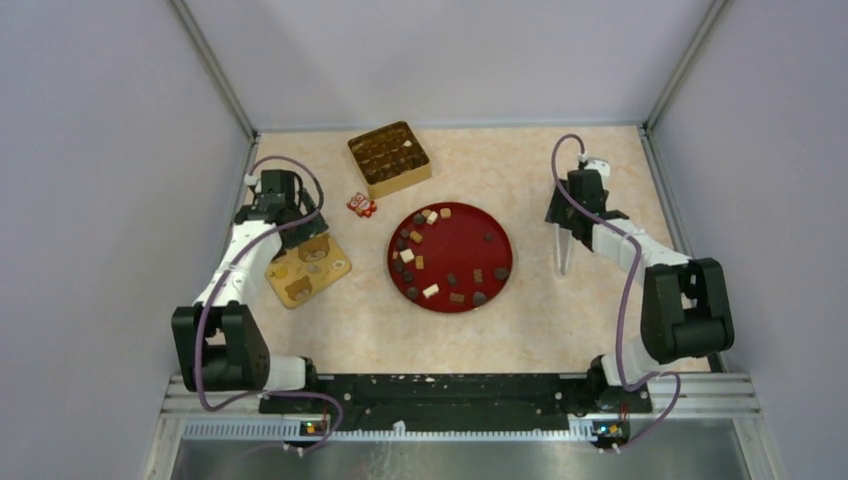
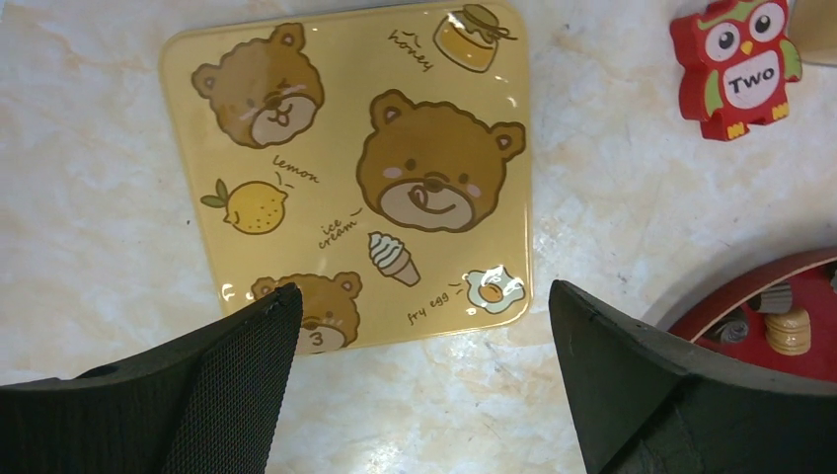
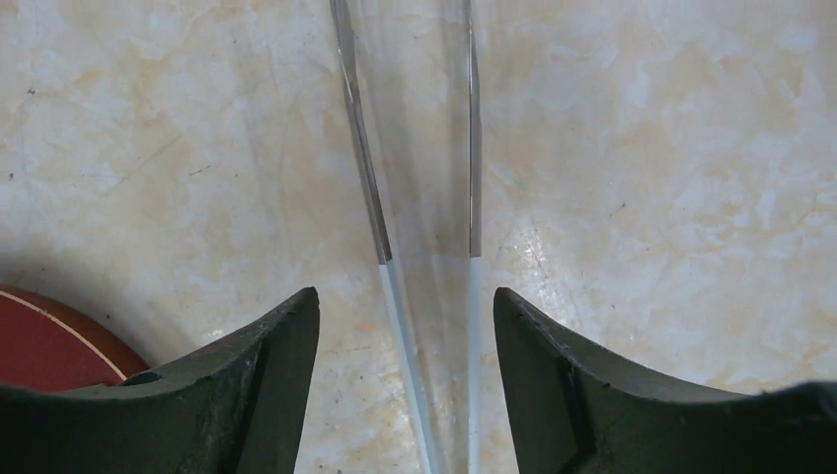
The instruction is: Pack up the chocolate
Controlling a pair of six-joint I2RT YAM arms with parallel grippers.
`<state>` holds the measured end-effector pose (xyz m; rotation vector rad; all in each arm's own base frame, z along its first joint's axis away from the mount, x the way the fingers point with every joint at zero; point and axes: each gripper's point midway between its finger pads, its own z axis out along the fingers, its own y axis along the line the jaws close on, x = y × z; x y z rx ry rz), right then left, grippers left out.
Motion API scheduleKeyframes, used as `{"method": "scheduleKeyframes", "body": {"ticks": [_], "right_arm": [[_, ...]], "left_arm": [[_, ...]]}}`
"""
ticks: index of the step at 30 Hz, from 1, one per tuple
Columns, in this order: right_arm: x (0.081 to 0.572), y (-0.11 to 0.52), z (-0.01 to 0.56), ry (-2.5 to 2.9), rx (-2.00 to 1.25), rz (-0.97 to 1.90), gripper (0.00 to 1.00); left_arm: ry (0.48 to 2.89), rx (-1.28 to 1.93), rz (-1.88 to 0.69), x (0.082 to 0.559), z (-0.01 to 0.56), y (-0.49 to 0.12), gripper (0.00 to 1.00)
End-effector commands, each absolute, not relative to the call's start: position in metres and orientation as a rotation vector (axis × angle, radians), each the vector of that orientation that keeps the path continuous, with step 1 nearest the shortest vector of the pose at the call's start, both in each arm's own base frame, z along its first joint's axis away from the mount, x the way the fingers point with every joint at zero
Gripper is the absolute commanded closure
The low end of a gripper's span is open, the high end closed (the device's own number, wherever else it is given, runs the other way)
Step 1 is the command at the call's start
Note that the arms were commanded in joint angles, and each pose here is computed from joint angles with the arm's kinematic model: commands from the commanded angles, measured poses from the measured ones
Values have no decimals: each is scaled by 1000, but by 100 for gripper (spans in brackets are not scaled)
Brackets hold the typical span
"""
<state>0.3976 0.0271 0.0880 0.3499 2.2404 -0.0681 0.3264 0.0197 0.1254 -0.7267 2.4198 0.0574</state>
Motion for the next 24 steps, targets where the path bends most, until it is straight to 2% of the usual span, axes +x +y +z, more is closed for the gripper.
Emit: {"method": "scheduleKeyframes", "body": {"ticks": [1, 5, 8, 11, 18, 24], "right_arm": [[416, 31, 143, 2097, 322, -5, 36], [420, 88, 144, 2132, 95, 170, 37], [419, 139, 129, 2191, -142, 191, 37], [421, 171, 109, 2234, -240, 239, 37], [439, 188, 76, 2317, -218, 276, 40], [435, 186, 51, 2369, -205, 269, 50]], "left_arm": [[2404, -762, 35, 322, 129, 25, 1], [2382, -731, -46, 326, 135, 16, 1], [2381, -707, -126, 329, 138, 6, 1], [2403, -682, -175, 328, 138, -2, 1], [2396, -641, -222, 327, 145, -9, 1], [2380, -620, -229, 327, 151, -9, 1]]}}
